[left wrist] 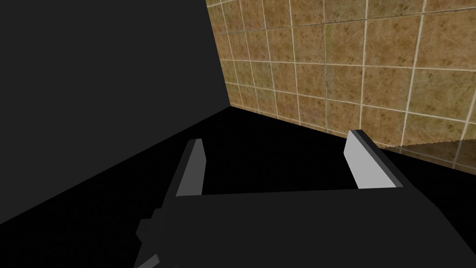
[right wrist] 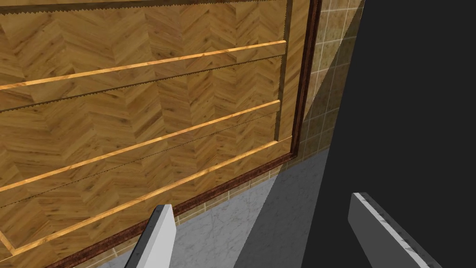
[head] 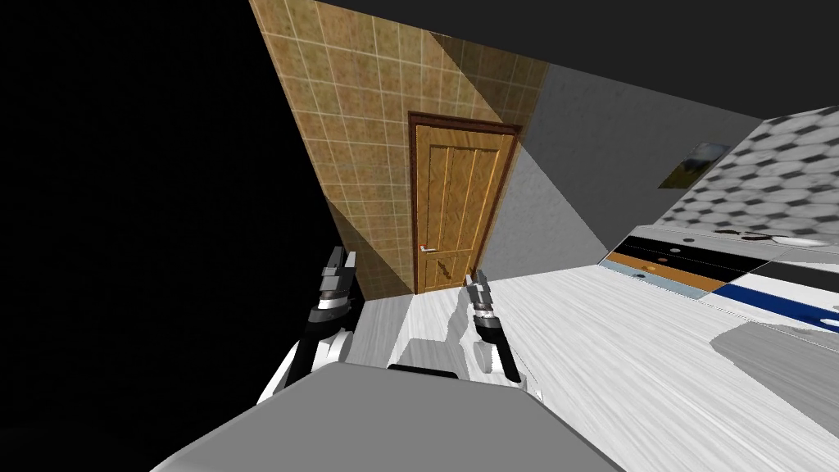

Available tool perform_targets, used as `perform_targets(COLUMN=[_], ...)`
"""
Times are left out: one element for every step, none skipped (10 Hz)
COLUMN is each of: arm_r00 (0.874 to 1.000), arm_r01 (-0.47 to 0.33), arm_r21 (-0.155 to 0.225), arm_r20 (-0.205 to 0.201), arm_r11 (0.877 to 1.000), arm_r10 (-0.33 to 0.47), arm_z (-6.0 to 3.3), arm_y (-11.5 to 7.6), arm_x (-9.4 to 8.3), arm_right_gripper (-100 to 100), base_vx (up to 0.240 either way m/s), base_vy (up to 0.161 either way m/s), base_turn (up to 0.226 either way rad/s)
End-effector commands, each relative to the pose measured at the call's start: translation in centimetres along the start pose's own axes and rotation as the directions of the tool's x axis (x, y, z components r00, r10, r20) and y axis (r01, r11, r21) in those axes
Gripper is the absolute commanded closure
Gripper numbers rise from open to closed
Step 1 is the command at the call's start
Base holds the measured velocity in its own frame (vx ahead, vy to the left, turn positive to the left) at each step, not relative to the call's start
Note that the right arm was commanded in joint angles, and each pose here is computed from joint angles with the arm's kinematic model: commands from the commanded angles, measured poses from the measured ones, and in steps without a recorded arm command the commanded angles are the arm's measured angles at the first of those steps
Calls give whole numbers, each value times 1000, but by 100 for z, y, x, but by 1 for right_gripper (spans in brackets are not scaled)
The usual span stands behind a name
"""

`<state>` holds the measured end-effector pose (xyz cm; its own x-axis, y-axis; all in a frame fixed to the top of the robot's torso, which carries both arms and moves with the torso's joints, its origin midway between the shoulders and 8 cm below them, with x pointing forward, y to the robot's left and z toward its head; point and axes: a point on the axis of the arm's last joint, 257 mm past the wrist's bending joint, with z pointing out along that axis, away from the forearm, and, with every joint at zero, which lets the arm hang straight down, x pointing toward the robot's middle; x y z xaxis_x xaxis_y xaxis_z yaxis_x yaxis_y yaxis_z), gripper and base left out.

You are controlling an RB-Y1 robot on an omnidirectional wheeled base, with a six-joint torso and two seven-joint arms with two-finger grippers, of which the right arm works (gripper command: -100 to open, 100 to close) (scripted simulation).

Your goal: Pull the door open

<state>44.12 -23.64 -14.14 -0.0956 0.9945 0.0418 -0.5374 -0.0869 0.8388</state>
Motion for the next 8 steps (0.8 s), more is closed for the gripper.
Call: perform_targets(arm_r00=[1000,1000,1000,999,999,999,999,998], arm_r01=[-6,-12,-17,-20,-24,-27,-31,-34], arm_r21=[19,36,50,69,86,103,116,129], arm_r20=[-7,-13,-20,-24,-30,-34,-40,-45], arm_r11=[1000,999,999,997,996,994,993,991], arm_r10=[7,12,18,22,27,31,36,40], arm_z=[-31,-56,-76,-111,-140,-170,-193,-215], arm_y=[-117,-204,-279,-375,-459,-540,-609,-674], arm_x=[11,14,18,15,14,11,10,8], arm_right_gripper=[-100,-100,-100,-100,-100,-100,-100,-100], base_vx=[43,76,102,103,103,124,104,106], base_vy=[28,45,67,68,76,63,79,81], base_turn=[14,22,23,20,21,21,25,16])
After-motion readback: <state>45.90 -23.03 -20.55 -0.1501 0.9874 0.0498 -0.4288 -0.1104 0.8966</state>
